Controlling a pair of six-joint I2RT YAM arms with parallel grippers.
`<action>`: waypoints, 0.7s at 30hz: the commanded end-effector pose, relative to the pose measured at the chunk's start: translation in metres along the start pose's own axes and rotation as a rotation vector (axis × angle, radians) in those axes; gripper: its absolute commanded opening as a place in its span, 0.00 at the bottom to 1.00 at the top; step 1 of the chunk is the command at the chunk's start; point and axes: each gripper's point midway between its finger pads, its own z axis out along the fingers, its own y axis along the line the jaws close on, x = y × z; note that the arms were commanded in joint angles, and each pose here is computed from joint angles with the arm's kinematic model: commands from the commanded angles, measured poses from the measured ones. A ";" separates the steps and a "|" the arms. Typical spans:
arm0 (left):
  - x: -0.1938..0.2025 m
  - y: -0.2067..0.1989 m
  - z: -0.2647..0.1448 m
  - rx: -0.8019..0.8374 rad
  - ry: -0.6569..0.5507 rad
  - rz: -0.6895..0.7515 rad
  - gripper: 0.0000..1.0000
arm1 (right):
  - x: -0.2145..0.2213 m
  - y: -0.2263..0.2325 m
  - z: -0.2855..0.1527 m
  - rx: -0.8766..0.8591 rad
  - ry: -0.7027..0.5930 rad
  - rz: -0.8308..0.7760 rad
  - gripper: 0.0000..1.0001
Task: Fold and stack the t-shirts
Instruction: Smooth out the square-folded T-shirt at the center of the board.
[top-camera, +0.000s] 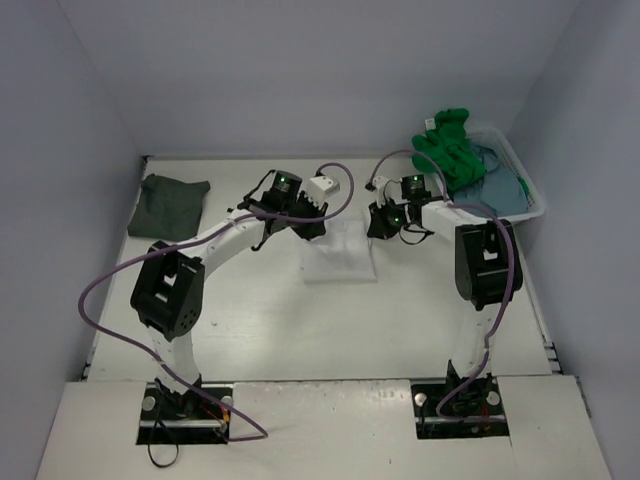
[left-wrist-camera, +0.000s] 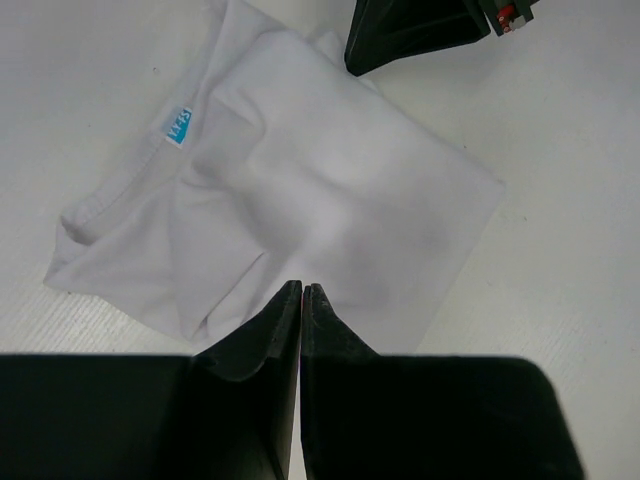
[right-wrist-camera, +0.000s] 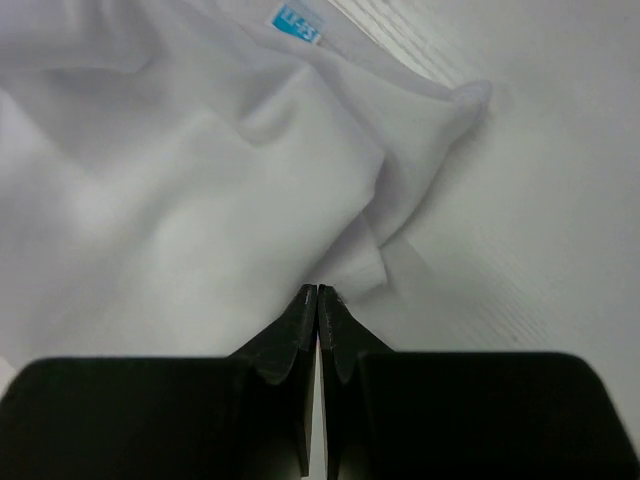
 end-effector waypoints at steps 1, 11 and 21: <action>-0.060 -0.008 -0.014 -0.036 -0.158 0.070 0.00 | -0.050 0.018 -0.019 -0.127 -0.140 -0.017 0.00; -0.047 -0.019 0.005 -0.013 -0.115 0.078 0.00 | -0.085 0.013 -0.050 -0.167 -0.247 0.010 0.00; -0.032 -0.012 0.027 -0.026 -0.073 0.094 0.00 | -0.073 0.021 -0.027 -0.307 -0.235 0.078 0.00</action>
